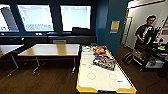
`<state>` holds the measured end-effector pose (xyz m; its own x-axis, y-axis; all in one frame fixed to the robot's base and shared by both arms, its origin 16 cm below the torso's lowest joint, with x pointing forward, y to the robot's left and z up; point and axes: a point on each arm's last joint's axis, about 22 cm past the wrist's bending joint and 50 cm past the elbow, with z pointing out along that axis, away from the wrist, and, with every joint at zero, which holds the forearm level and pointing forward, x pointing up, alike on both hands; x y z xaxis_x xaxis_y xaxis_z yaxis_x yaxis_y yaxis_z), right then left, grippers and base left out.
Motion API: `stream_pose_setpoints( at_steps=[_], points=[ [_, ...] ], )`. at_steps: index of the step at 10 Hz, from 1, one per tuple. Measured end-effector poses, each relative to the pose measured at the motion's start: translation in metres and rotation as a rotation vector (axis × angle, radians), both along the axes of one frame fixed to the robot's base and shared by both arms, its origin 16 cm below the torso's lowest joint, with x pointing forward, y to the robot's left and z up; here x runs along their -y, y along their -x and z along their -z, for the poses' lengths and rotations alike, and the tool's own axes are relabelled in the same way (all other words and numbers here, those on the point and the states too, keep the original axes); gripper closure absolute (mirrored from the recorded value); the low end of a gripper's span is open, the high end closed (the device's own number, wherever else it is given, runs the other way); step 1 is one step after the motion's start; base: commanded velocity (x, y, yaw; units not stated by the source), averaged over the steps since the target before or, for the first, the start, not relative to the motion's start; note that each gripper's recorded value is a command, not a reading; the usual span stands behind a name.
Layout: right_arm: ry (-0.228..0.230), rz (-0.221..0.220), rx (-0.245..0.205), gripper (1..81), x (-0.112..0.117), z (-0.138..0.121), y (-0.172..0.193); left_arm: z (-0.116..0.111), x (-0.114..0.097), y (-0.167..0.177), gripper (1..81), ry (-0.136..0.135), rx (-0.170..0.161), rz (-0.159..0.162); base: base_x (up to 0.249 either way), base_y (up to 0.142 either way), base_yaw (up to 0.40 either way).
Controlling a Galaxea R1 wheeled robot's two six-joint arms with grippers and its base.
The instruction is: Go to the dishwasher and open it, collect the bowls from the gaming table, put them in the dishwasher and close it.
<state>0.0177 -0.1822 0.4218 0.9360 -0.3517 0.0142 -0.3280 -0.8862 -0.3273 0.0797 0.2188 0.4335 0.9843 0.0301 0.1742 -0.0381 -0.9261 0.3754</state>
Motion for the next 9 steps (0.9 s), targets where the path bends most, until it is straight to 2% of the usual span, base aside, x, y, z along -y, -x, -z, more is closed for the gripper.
stream_pose_setpoints(
  at_steps=[9],
  points=[
    [-0.001, -0.013, 0.003, 81.1, -0.0023, -0.0001, 0.0036, 0.0005, 0.0029, 0.0049, 81.1, 0.002, -0.003, 0.006, -0.124, 0.0, 0.0]
  ],
)
